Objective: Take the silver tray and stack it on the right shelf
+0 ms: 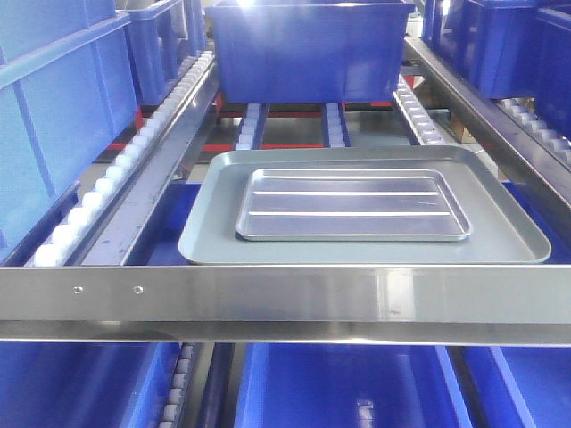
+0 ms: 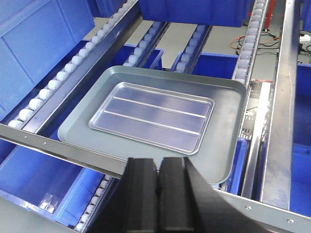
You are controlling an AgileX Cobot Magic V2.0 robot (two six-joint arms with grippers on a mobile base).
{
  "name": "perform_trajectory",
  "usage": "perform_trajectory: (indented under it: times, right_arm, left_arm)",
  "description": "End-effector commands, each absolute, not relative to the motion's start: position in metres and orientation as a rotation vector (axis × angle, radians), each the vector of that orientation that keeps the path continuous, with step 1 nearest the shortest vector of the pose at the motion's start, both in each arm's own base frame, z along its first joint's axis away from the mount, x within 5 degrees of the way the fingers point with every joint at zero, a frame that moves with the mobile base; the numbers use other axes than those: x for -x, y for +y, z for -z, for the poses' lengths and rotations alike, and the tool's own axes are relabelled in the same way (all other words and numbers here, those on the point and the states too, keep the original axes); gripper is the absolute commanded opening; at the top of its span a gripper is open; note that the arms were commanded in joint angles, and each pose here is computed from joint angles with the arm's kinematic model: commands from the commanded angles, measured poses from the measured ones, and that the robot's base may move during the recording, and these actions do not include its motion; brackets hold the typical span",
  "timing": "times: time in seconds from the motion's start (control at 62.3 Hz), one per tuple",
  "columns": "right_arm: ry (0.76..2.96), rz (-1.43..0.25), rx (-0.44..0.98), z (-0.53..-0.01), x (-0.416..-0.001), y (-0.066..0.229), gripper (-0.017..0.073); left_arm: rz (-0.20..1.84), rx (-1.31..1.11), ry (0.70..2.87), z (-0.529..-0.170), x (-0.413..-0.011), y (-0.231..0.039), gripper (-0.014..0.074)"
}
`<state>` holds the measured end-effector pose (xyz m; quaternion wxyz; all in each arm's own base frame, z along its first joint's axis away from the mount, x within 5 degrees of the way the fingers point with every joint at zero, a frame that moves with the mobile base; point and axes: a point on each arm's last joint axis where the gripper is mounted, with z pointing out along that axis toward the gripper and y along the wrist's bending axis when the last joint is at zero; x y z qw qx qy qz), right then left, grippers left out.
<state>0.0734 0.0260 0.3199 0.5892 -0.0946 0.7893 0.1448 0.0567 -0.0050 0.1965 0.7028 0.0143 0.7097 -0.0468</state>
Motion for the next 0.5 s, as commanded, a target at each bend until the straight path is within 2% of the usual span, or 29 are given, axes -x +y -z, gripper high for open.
perform_trajectory:
  times: [0.0,0.257,0.481]
  right_arm:
    - [1.740,-0.344,0.235,-0.334,-0.074,0.027,0.0057]
    - [1.711,-0.182,0.184,-0.314,-0.075,0.018,0.0057]
    - [1.494,0.008,-0.009,-0.266,-0.053,0.000,0.0057]
  left_arm:
    - [0.119,-0.028,1.495,-0.199,-0.056,-0.005,-0.0101]
    - [0.119,-0.028,1.495,-0.199,-0.056,-0.005,-0.0101]
    - [0.119,-0.028,1.495,-0.199,-0.056,-0.005,-0.0101]
